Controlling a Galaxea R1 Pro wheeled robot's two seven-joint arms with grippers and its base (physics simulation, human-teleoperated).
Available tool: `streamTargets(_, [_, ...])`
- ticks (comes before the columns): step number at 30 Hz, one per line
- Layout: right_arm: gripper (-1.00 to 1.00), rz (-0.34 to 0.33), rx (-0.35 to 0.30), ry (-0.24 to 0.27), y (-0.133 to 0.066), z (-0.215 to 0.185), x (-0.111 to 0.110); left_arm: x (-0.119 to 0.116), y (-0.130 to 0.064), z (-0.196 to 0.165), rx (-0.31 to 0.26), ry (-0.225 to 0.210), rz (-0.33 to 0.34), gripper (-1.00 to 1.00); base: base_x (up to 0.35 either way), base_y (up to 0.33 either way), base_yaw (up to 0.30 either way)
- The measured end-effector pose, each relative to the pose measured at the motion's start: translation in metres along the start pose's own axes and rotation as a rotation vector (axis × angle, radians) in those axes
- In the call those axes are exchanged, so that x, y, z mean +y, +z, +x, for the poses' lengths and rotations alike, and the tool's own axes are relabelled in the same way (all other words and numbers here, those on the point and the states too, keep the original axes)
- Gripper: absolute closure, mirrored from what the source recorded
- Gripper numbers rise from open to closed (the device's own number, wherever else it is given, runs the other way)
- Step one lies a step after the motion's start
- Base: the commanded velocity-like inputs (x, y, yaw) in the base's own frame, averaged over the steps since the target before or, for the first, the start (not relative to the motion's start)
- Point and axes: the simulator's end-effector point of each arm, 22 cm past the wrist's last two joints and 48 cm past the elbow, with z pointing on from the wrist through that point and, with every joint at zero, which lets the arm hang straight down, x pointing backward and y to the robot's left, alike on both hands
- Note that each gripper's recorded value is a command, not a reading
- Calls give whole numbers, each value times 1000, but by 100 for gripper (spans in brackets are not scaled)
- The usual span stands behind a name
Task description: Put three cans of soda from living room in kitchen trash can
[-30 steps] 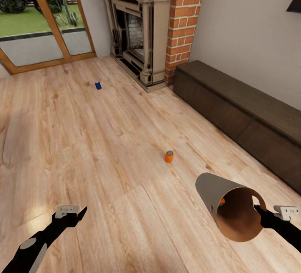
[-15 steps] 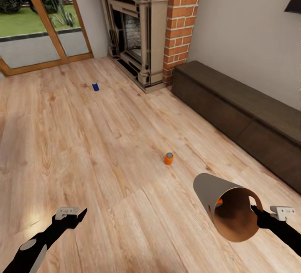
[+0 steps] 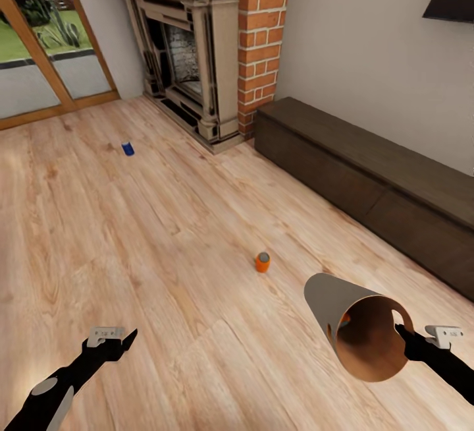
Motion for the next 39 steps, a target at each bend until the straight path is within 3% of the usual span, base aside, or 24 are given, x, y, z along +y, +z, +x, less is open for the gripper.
streamTargets(5, [100, -13, 2, -6, -1, -1, 0, 0, 0, 0, 0, 0, 1, -100, 251, 239, -43])
streamTargets(8, [100, -86, 8, -16, -5, -2, 11, -1, 0, 0, 0, 0, 2, -100, 251, 236, -11])
streamTargets(10, [100, -177, 22, -34, -15, -4, 17, -1, 0, 0, 0, 1, 2, -100, 251, 231, -4])
streamTargets(13, [100, -233, 53, -39, -28, -2, 7, -1, 0, 0, -1, 1, 3, -100, 251, 227, -2])
streamTargets(16, [100, -274, 97, -18, -43, 6, -12, -1, 0, 0, -1, 1, 4, -100, 251, 221, -1])
streamTargets(19, [100, -331, 175, 62, -63, 31, -28, -1, 0, 0, -1, 1, 5, -100, 251, 213, 0])
streamTargets(21, [100, -345, 199, 109, -70, 43, -33, -2, 0, 0, -2, 1, 5, -100, 246, 203, 0])
streamTargets(23, [100, -305, 217, 112, -69, 54, -43, -2, 0, 0, -2, 1, 5, -100, 241, 197, 0])
streamTargets(25, [100, -183, 214, 84, -61, 60, -67, -2, 0, 0, -2, 1, 5, -100, 235, 192, 0])
streamTargets(28, [100, 31, 224, -11, -44, 82, -97, -2, 0, -1, -3, 1, 7, -100, 228, 185, 0])
streamTargets(29, [100, 70, 224, -33, -38, 87, -98, -2, 0, -1, -3, 1, 6, -100, 222, 177, 0])
streamTargets(31, [100, 143, 276, -146, -20, 110, -87, -2, 0, -1, -3, 0, 7, -100, 219, 173, 0])
streamTargets(33, [100, 109, 356, -272, -5, 140, -56, -2, 0, -1, -3, 0, 7, -100, 215, 167, 0])
streamTargets(37, [100, 16, 390, -369, 8, 163, -15, -2, 0, -1, -4, 0, 7, -100, 212, 164, 0])
streamTargets(39, [100, -103, 392, -378, 8, 170, 14, -2, 0, -1, -4, -1, 7, -100, 211, 162, 0])
